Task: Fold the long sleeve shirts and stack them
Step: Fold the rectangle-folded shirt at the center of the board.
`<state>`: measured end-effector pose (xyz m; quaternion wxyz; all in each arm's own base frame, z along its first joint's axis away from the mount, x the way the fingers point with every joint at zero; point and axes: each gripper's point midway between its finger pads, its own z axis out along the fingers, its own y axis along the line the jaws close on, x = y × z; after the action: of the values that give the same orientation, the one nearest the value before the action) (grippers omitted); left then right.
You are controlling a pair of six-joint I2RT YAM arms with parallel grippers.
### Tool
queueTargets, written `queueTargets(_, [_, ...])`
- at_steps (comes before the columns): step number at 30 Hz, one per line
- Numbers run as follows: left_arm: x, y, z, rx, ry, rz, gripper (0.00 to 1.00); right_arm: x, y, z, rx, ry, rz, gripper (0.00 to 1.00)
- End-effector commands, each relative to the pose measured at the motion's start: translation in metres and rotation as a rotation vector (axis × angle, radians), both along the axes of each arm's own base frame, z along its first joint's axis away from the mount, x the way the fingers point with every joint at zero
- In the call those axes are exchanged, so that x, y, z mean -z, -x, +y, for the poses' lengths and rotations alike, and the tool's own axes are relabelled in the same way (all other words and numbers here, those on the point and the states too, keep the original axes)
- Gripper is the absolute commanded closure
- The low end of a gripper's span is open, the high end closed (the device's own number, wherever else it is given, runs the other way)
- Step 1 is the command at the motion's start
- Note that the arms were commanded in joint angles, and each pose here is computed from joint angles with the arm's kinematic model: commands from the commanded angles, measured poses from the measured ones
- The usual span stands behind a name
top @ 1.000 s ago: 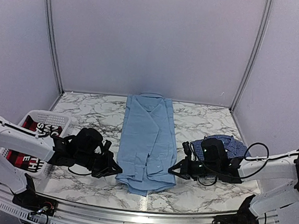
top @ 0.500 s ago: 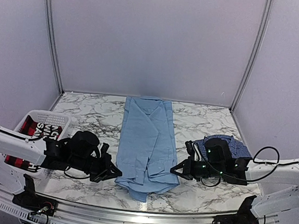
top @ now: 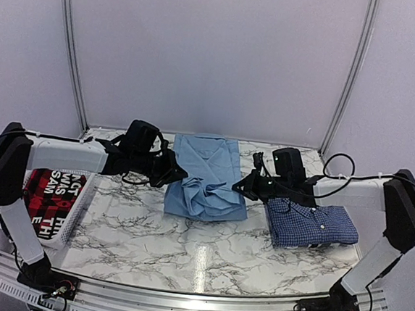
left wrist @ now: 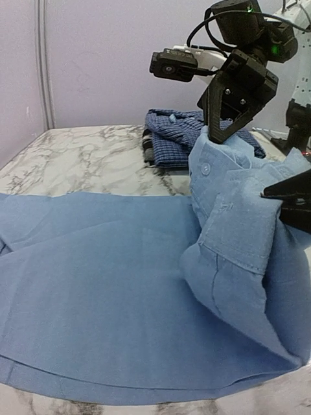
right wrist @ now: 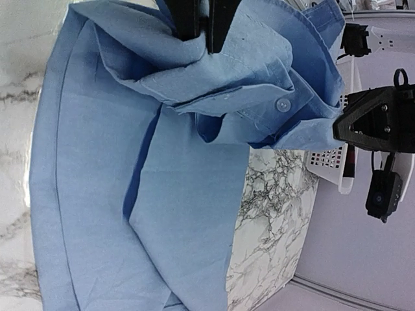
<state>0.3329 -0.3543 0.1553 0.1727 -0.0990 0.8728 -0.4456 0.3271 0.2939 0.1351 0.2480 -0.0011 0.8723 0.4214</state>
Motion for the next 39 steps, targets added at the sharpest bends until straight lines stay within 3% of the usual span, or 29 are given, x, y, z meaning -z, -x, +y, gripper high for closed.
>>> queueTargets(1, [0.021, -0.036, 0.004, 0.032, -0.043, -0.005, 1.00, -0.002, -0.044, 0.005, -0.005, -0.023, -0.048, 1.00])
queueTargets(10, [0.049, -0.089, 0.000, 0.004, 0.025, 0.004, 1.00, 0.025, -0.092, -0.008, 0.056, -0.062, -0.004, 1.00])
queueTargets(22, [0.043, -0.116, 0.017, -0.073, 0.035, -0.010, 1.00, 0.019, -0.118, -0.004, 0.055, -0.086, -0.014, 1.00])
queueTargets(33, [0.067, -0.143, 0.018, -0.056, 0.013, -0.012, 1.00, 0.039, -0.140, 0.003, 0.059, -0.119, 0.017, 1.00])
queueTargets(39, [0.059, -0.153, 0.016, -0.042, 0.026, -0.047, 1.00, 0.035, -0.147, 0.004, 0.059, -0.125, 0.009, 1.00])
